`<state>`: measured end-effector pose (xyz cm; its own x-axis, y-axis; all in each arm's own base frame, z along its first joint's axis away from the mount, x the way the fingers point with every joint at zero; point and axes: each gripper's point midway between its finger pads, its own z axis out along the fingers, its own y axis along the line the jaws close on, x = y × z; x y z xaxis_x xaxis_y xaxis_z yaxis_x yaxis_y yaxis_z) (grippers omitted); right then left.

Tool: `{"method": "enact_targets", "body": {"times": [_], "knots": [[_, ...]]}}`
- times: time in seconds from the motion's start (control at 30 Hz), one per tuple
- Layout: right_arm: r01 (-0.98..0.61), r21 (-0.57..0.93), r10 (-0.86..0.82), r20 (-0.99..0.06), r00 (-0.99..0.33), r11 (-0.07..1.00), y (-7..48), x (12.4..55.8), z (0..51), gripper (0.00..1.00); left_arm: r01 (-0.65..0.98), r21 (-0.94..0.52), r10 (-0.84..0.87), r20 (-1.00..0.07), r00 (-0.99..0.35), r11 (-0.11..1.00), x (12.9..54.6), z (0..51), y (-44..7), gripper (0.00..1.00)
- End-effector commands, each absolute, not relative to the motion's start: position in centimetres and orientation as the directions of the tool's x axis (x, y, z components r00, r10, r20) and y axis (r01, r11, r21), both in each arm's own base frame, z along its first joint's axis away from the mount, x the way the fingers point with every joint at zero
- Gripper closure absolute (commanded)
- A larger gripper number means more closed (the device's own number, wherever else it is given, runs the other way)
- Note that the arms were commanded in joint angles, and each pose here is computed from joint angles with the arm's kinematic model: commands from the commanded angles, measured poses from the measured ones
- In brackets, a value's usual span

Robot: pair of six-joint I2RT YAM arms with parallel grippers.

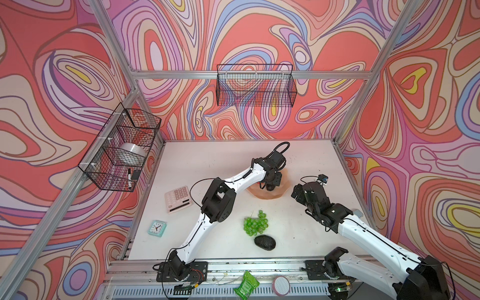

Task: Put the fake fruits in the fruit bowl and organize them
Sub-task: 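Release the avocado and withdraw the left gripper while the right gripper grasps the other avocado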

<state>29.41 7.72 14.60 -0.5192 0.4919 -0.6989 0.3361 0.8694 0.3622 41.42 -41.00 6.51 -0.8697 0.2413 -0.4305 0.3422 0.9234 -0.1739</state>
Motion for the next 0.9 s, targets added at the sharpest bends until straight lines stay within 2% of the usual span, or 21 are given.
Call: {"method": "enact_targets", "body": {"times": [0.0,0.17,0.27,0.4,0.5,0.57,0.7,0.87], "knots": [[0.314,0.356,0.473,-0.716,-0.512,0.88,7.9,30.0,15.9,0.03,0.336,-0.2,0.209,-0.475,-0.855,0.92,41.3,10.7,-40.9,0.35],[0.194,0.319,0.371,-0.724,-0.581,0.928,9.8,30.5,16.5,0.05,0.341,-0.258,0.15,-0.556,-0.818,0.904,41.3,15.3,-40.6,0.35],[0.064,0.34,0.3,-0.709,-0.638,0.938,12.1,30.1,16.6,0.08,0.339,-0.276,0.101,-0.622,-0.776,0.899,41.4,18.8,-39.6,0.34],[-0.091,0.366,0.202,-0.685,-0.7,0.926,14.9,28.0,16.0,0.09,0.307,-0.264,0.013,-0.739,-0.674,0.914,41.3,24.1,-35.8,0.31],[-0.19,0.332,0.085,-0.663,-0.744,0.924,17.0,25.3,15.1,0.11,0.29,-0.278,-0.054,-0.802,-0.595,0.916,40.6,26.6,-32.2,0.24],[-0.252,0.28,-0.008,-0.654,-0.757,0.926,18.3,23.4,14.6,0.12,0.258,-0.314,-0.114,-0.808,-0.578,0.914,40.2,27.3,-29.2,0.18],[-0.35,0.182,-0.173,-0.612,-0.772,0.919,20.6,19.6,13.2,0.13,0.167,-0.411,-0.255,-0.786,-0.563,0.896,39.5,27.7,-23.0,0.12],[-0.463,0.1,-0.332,-0.567,-0.754,0.881,23.1,15.3,11.7,0.14,0.102,-0.421,-0.317,-0.802,-0.507,0.901,37.8,28.4,-17.9,0.06]]}}
